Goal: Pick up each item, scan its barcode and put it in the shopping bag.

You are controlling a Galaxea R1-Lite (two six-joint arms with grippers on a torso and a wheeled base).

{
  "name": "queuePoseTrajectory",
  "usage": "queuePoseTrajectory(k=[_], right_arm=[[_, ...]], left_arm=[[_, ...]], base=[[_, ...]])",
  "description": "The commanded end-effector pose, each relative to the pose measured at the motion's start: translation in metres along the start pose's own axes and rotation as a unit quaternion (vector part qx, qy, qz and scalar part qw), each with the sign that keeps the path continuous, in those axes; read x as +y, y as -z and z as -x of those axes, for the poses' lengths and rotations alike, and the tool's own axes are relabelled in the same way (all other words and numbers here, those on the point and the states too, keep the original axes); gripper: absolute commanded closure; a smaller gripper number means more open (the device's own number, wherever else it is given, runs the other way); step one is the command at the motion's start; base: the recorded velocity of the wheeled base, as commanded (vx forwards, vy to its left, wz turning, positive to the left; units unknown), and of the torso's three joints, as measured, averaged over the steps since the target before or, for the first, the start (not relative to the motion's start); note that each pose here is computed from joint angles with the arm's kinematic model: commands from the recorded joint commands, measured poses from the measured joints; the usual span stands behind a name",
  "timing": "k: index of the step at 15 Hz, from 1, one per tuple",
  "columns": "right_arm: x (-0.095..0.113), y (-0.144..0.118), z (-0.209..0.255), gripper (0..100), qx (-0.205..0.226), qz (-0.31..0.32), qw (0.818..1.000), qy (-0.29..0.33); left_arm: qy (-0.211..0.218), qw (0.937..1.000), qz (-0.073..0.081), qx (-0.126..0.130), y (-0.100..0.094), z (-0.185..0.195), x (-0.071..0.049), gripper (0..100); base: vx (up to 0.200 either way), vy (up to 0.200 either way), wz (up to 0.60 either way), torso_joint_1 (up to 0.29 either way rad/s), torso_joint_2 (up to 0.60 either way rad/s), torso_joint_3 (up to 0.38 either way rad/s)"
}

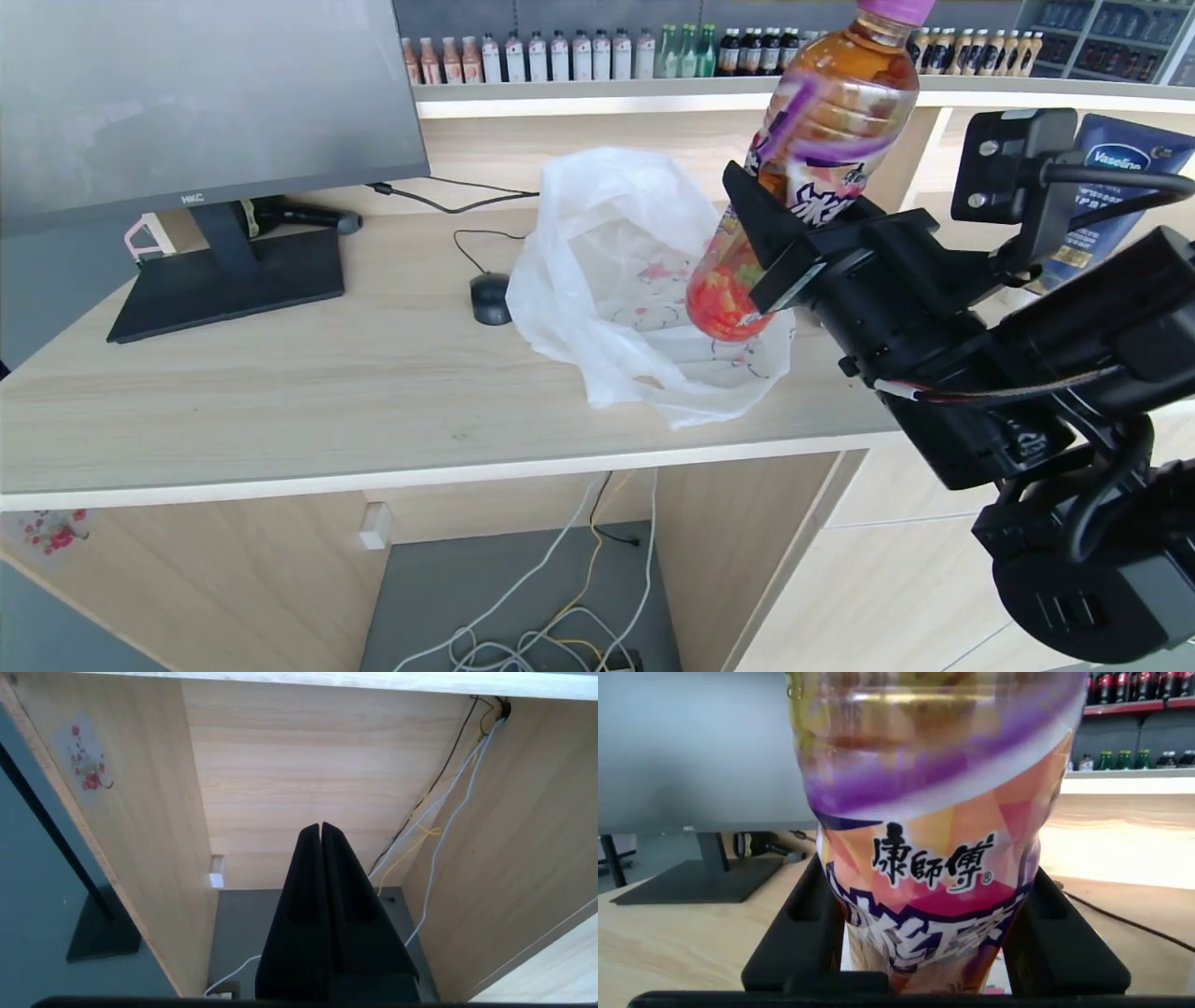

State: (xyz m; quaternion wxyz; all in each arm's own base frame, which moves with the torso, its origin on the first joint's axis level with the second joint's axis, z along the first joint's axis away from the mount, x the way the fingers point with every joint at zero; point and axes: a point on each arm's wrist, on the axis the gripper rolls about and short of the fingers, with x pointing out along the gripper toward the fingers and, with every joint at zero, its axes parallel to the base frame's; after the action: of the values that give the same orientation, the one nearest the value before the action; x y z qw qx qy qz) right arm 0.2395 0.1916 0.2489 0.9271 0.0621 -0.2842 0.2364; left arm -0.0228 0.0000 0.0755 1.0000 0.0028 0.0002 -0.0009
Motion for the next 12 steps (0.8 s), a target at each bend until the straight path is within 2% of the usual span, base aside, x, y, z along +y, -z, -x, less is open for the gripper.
queuePoseTrajectory(k=[1, 7, 9, 11, 12], right_arm=[[0.0, 0.001, 0.0, 100, 0.002, 0.001, 1.0, 0.0], [0.0, 0.005, -0.001, 100, 0.005, 0.011, 1.0, -0.001], [-0.001, 0.01, -0.005, 100, 0.03, 0.016, 0.999, -0.005], [0.0, 0.008, -0.009, 100, 0.034, 0.015, 0.999, -0.006], [-0.006, 0.005, -0.029, 100, 0.053, 0.021, 0.998, 0.001]], left_arm=[[-0.001, 1.0, 0.001, 0.0, 0.0, 0.0, 0.0, 100], [-0.001, 1.0, 0.001, 0.0, 0.0, 0.0, 0.0, 100], [-0.001, 1.0, 0.001, 0.0, 0.0, 0.0, 0.0, 100], [-0.001, 1.0, 0.001, 0.0, 0.0, 0.0, 0.0, 100], [-0.001, 1.0, 0.001, 0.0, 0.0, 0.0, 0.0, 100]], base=[[0.0, 0.0, 0.0, 0.0, 0.0, 0.0], [0.0, 0.0, 0.0, 0.0, 0.0, 0.0], [0.0, 0.0, 0.0, 0.0, 0.0, 0.0], [0.0, 0.0, 0.0, 0.0, 0.0, 0.0], [0.0, 0.0, 0.0, 0.0, 0.0, 0.0]])
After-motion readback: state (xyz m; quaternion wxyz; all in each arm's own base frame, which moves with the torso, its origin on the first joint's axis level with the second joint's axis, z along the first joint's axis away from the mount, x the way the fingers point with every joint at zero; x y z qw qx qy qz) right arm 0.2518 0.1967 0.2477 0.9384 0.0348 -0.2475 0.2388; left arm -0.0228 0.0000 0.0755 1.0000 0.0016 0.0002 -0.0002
